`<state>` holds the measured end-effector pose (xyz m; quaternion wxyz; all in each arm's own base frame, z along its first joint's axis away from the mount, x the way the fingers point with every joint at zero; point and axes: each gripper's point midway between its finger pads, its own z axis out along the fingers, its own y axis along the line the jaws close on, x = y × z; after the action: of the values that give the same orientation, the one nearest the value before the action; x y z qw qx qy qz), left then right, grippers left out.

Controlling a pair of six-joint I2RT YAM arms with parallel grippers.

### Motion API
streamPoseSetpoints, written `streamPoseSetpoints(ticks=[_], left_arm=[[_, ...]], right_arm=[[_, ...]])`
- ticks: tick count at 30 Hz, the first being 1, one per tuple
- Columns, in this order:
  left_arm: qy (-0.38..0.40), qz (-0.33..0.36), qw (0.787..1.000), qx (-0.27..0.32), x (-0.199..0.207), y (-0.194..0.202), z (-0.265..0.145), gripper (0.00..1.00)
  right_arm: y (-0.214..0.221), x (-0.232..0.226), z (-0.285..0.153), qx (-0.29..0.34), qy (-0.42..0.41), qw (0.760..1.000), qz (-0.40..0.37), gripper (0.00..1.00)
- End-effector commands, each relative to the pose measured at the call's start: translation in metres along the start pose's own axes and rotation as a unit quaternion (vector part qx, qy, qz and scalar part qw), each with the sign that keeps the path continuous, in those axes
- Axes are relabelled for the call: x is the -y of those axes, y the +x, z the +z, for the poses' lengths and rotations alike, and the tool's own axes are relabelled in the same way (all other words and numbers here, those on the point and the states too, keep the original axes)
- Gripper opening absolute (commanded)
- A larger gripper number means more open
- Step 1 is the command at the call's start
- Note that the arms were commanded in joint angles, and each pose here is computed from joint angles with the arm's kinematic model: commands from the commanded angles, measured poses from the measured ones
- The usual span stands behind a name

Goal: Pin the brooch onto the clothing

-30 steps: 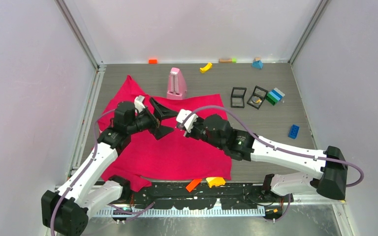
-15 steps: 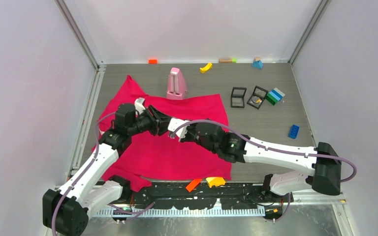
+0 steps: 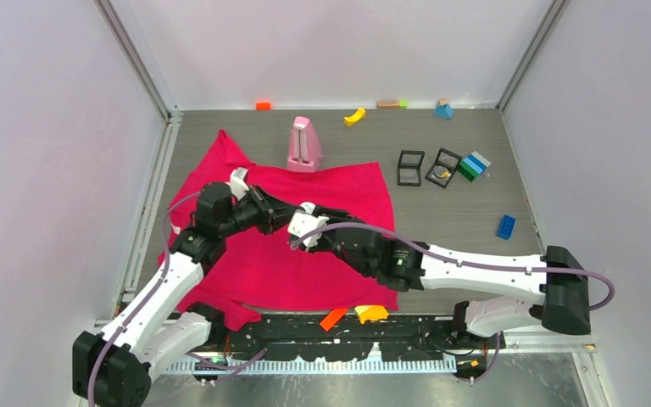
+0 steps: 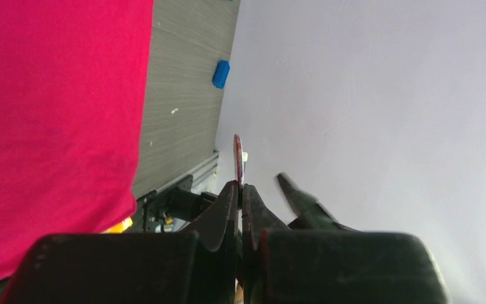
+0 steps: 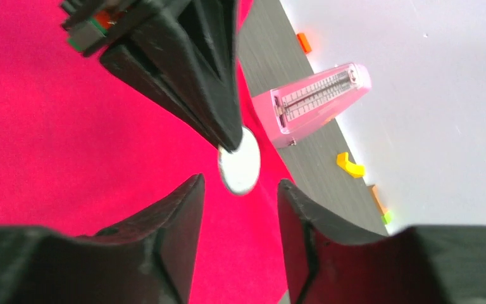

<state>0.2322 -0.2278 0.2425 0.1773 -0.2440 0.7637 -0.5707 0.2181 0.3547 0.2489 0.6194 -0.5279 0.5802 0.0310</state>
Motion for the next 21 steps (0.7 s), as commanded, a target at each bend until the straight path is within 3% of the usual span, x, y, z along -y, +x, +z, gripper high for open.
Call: streamPoseSetpoints(ticks=[1,2,4,10,13,18,21], left_arm=[[0.06,0.084,0.992,0.07,0.02,-0.013,-0.015,0.0],[0.072,0.097,0.989,0.083,0.023,-0.015,-0.018,0.0],[0.097,0.12,0.982,0.106,0.029,-0.017,-0.026,0.0],[0.128,0.197,0.961,0.145,0.041,-0.017,-0.045,0.0],[0.153,0.229,0.95,0.147,0.049,-0.013,-0.05,0.0],[0.204,0.281,0.93,0.117,0.066,0.004,-0.055,0.0],[0.232,0.316,0.916,0.084,0.075,0.018,-0.058,0.0]], right_arm=[[-0.019,0.032,-0.021,0.04,0.072,0.989,0.122,0.58],[-0.018,0.036,-0.026,0.041,0.077,0.987,0.134,0.65],[-0.017,0.041,-0.032,0.037,0.087,0.98,0.173,0.71],[-0.014,0.055,-0.04,0.027,0.075,0.932,0.353,0.72],[-0.032,0.058,-0.043,0.066,0.012,0.87,0.489,0.72],[-0.05,0.089,-0.054,0.147,-0.057,0.764,0.626,0.72],[-0.062,0.089,-0.066,0.168,-0.135,0.733,0.646,0.72]])
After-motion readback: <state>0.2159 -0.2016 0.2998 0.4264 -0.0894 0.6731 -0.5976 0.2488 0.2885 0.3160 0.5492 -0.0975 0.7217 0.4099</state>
